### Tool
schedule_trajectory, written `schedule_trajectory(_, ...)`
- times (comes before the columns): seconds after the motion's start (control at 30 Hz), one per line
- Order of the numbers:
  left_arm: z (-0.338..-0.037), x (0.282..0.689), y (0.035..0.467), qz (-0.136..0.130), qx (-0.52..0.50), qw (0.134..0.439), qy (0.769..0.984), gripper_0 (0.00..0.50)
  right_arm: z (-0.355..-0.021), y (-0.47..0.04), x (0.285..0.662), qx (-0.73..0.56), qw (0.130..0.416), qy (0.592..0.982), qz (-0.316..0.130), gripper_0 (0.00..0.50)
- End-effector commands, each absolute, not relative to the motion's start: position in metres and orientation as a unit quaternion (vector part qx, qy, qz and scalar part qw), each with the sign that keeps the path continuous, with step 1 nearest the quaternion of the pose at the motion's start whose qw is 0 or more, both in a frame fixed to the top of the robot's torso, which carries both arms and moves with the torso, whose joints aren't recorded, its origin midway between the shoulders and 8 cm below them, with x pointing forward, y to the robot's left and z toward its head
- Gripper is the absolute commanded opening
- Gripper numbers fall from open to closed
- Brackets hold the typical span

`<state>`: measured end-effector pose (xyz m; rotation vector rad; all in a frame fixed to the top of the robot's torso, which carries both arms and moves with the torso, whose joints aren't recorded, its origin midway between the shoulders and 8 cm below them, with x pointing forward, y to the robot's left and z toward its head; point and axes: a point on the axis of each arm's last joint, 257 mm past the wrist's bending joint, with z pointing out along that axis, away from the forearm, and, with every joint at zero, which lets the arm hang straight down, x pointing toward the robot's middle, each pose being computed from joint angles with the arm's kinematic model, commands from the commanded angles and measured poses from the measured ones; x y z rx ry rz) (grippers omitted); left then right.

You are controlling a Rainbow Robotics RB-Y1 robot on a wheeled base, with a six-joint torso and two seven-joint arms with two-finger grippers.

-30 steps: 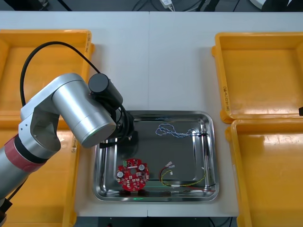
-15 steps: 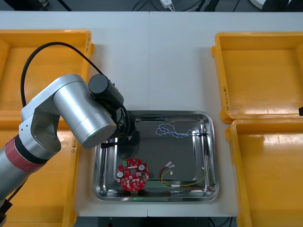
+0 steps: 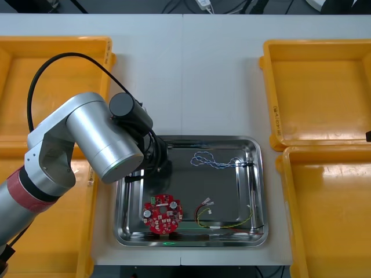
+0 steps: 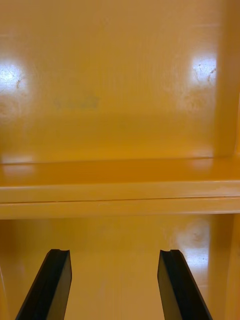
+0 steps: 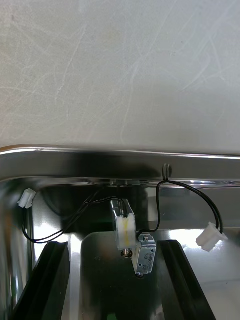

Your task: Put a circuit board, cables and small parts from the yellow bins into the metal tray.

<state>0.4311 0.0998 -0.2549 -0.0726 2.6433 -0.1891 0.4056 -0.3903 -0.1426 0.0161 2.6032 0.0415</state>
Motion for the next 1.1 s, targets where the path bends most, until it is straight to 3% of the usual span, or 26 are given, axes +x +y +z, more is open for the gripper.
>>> schedule_trajectory(0.03,-0.257,0.423,0.088,-0.092,-0.056,0.237,0.965,0.5,-0.131,-0.394,0.405,-0.011,0.284,0.959,0.005,0.5)
schedule_trajectory(0.47,-0.203,0.417,0.109,-0.094,-0.033,0.243,0.965,0.5,-0.131,-0.394,0.405,-0.011,0.284,0.959,0.005,0.5)
schedule_trajectory(0.83,-0.151,0.432,0.15,-0.088,-0.041,0.257,0.961,0.5,-0.131,-0.394,0.405,-0.011,0.284,0.959,0.005,0.5)
schedule_trajectory(1.1,-0.128,0.432,0.212,-0.042,-0.044,0.253,0.965,0.5,-0.131,-0.394,0.405,-0.011,0.284,0.959,0.005,0.5)
